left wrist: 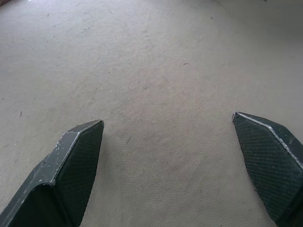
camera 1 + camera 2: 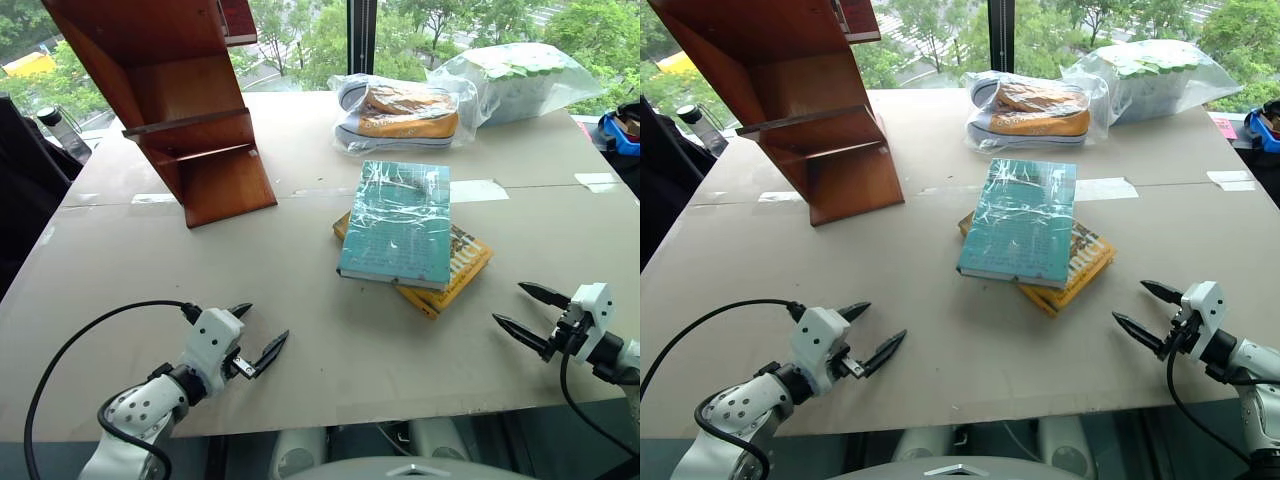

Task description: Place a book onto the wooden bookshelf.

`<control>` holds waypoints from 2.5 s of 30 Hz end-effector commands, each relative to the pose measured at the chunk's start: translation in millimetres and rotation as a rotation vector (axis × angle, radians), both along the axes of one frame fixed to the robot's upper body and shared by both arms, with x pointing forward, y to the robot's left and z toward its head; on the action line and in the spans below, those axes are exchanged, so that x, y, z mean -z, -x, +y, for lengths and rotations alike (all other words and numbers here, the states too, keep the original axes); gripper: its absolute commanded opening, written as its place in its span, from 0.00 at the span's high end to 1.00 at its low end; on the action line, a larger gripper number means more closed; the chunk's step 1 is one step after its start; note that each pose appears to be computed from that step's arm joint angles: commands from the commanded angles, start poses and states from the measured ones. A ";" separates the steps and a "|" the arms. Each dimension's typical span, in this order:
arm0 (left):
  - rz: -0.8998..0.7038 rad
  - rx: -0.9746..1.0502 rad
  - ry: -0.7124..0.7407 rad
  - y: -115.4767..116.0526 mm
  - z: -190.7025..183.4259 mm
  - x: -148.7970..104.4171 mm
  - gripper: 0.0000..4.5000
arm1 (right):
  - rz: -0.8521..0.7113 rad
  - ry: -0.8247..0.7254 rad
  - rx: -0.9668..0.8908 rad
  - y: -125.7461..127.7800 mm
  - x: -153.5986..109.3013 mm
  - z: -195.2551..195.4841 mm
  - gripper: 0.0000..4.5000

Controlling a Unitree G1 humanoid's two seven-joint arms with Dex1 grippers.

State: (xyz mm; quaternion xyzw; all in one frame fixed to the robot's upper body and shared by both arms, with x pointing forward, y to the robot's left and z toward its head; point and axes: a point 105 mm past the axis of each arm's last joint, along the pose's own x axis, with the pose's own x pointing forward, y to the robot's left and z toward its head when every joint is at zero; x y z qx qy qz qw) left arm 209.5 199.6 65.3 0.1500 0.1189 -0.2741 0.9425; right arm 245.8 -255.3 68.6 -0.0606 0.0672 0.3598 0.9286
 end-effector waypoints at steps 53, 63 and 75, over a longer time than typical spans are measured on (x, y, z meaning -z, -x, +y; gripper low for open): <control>-0.038 0.313 0.044 -13.4 10.4 -146.1 0.00 | -0.126 0.132 0.332 -188.8 -106.7 36.1 0.99; -0.090 0.305 -0.003 -10.3 26.3 -160.7 0.00 | -0.060 0.104 0.234 -216.6 -104.8 78.1 0.99; -0.025 0.463 0.027 -2.5 18.7 -162.7 0.00 | -0.017 0.106 0.084 -214.1 -98.6 110.1 0.99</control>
